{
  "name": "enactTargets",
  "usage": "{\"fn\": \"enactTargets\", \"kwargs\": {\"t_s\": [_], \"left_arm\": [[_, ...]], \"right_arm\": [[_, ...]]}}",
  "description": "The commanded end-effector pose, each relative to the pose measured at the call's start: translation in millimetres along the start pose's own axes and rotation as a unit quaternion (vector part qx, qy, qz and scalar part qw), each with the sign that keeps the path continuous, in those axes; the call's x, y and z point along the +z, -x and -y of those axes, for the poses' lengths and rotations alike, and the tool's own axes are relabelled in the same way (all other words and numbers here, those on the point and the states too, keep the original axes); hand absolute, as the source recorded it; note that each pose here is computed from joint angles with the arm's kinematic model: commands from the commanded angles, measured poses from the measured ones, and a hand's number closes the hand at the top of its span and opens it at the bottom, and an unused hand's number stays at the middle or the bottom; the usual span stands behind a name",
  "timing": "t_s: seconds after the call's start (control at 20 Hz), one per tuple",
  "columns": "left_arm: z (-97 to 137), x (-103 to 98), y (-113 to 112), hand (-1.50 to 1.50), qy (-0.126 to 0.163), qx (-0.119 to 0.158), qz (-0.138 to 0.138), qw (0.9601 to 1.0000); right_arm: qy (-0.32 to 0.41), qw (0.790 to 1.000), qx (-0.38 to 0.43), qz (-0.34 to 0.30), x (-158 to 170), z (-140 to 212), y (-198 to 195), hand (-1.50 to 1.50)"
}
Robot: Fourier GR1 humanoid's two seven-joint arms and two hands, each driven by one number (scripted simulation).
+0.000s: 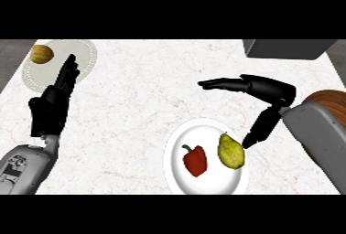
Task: Pick the bell pepper from the plate and place it in the bowl
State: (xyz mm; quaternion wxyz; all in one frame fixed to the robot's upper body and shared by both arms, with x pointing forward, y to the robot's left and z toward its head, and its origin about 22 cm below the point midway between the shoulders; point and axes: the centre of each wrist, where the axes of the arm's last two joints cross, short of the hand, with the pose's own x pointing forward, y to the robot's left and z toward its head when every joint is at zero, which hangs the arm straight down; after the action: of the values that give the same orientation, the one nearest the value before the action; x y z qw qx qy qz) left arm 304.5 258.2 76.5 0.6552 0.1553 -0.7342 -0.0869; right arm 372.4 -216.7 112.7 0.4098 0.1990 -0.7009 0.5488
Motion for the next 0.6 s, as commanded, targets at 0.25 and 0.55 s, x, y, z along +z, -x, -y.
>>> {"fn": "enactTargets", "kwargs": {"t_s": [0.25,0.55], "left_arm": [[-2,13,-10,0.00,-0.013,-0.004,-0.009,0.9999],[-17,17,-7,0.00,-0.009,0.003,-0.003,1.0000]], "right_arm": [[-0.174,0.981,0.079,-0.011,-60,-19,-13,-1.50],[-0.228,0.969,0.092,-0.027,-77,-18,-20,-1.50]]}}
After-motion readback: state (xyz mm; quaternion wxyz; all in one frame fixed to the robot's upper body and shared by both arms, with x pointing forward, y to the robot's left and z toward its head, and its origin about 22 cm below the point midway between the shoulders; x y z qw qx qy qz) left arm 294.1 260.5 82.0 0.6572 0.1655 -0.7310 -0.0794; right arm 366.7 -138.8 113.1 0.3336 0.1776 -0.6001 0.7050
